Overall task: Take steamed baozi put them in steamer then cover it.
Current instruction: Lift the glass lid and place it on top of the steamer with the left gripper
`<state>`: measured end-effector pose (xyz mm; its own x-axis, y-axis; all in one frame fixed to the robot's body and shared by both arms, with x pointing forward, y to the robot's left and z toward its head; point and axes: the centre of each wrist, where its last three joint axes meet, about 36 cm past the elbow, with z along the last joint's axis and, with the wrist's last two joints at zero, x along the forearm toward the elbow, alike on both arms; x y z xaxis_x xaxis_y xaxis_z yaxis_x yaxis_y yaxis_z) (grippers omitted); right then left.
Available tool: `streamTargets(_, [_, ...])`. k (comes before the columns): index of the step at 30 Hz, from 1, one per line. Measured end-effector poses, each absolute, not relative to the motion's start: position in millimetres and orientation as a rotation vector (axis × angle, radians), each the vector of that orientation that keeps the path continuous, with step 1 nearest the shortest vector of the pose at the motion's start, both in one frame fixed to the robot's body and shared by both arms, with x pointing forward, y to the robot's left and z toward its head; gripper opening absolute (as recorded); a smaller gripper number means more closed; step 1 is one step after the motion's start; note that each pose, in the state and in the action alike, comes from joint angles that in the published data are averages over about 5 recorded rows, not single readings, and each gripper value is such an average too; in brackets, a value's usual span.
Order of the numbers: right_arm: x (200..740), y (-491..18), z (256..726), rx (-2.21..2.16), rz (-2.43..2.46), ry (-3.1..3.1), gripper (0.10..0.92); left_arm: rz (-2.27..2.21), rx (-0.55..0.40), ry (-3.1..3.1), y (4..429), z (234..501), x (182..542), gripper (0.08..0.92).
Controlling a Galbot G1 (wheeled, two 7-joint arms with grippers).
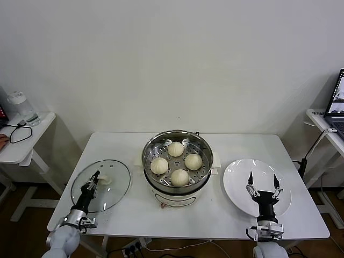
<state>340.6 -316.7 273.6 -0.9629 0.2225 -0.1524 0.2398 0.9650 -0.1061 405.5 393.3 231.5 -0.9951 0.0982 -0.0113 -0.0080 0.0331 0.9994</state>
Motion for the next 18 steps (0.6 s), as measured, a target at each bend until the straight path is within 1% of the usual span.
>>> streamTargets(4, [341.4,-317.4,272.4,0.350,-0.189,2.974,0.823,2.124,0.021,2.194,399.1,250.3,405.5,0.187])
streamTargets(7, [343.1,-317.9,272.6,0.350,-0.190,2.971,0.823,2.128,-0.063,2.178,403.8,272.2,405.1,0.187])
streamTargets(13, [345.9,-318.6,274.0,0.347,-0.194,2.969,0.823,2.116,-0.235,2.132,403.6,330.9,402.6,0.187])
streamTargets(18, [347.4,-320.0,275.1,0.355,-0.197,2.974,0.823,2.056,-0.308,2.100,383.7,382.0,397.9,0.187])
